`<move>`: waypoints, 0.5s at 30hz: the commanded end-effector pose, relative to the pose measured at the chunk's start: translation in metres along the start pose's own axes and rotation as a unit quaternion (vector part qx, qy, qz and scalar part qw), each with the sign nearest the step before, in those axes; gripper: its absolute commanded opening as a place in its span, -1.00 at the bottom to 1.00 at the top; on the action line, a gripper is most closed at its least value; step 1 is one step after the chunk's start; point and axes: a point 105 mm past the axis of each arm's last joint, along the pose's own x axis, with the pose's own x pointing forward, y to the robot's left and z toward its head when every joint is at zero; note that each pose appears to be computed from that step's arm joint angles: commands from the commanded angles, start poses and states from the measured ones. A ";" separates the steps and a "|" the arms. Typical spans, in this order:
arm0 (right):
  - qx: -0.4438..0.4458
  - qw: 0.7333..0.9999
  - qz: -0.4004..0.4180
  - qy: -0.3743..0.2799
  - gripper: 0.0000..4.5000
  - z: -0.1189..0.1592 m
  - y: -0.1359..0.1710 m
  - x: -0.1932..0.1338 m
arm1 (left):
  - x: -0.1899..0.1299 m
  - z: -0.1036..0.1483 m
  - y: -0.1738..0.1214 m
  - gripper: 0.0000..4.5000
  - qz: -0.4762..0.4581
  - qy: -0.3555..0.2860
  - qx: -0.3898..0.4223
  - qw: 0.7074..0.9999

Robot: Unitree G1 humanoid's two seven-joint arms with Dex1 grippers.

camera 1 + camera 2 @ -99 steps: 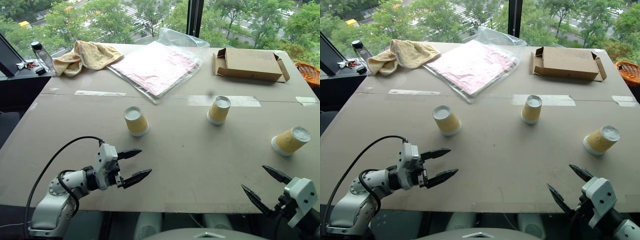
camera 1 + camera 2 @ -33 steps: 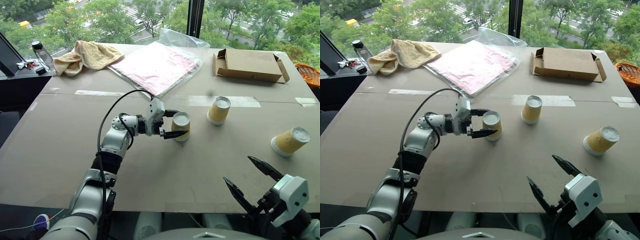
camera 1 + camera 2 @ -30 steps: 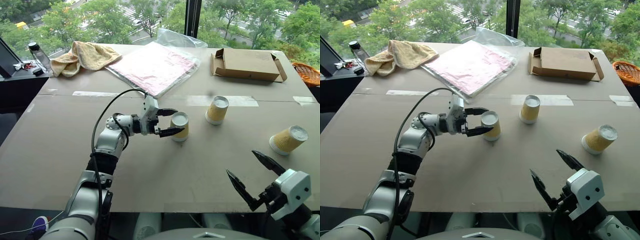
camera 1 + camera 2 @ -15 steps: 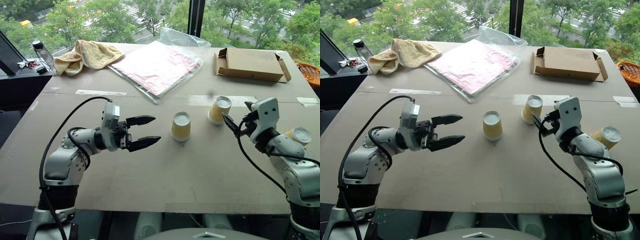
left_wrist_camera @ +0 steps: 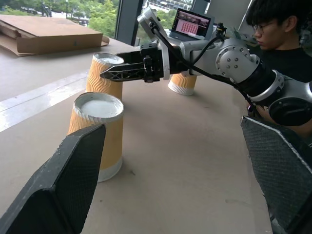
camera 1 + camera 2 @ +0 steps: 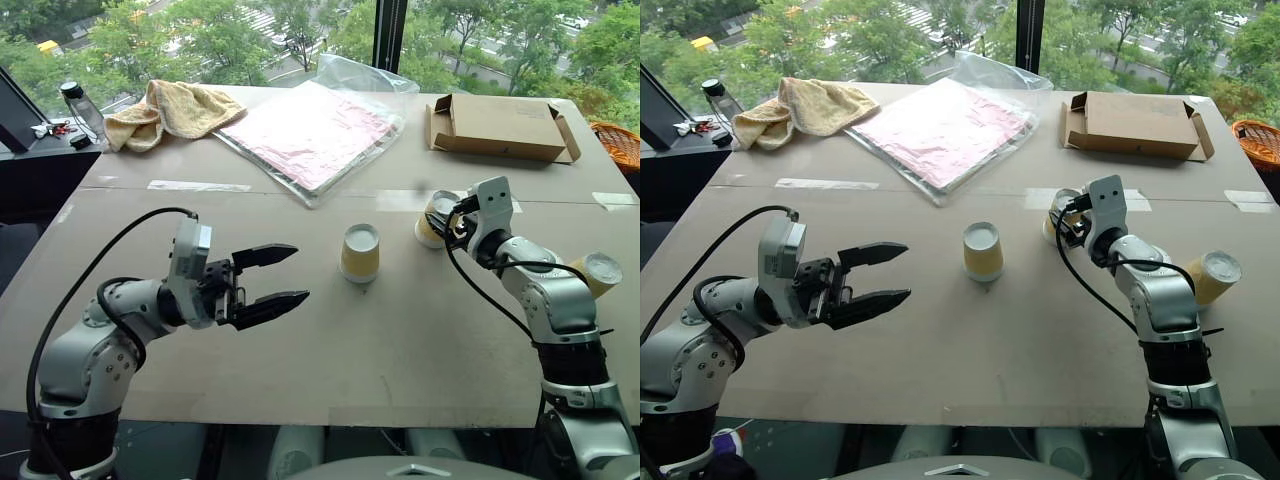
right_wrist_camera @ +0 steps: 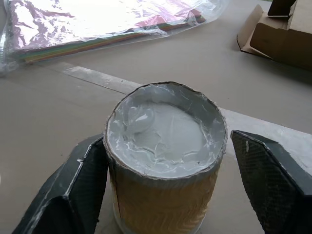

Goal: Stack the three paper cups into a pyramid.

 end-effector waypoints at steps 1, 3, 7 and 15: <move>-0.018 0.999 0.015 -0.044 -0.08 0.024 0.002 -0.006 | -0.003 0.010 -0.006 1.00 -0.013 -0.001 0.019 1.000; -0.019 0.998 0.036 -0.050 -0.08 0.027 0.008 -0.015 | -0.004 0.009 -0.006 1.00 -0.017 0.001 0.015 1.000; -0.045 0.992 0.108 -0.040 -0.08 0.026 0.030 -0.043 | -0.006 0.004 -0.005 1.00 -0.026 0.014 0.013 0.999; -0.070 0.981 0.178 -0.024 -0.08 0.010 0.074 -0.077 | -0.007 0.002 0.000 1.00 -0.036 0.018 0.010 0.999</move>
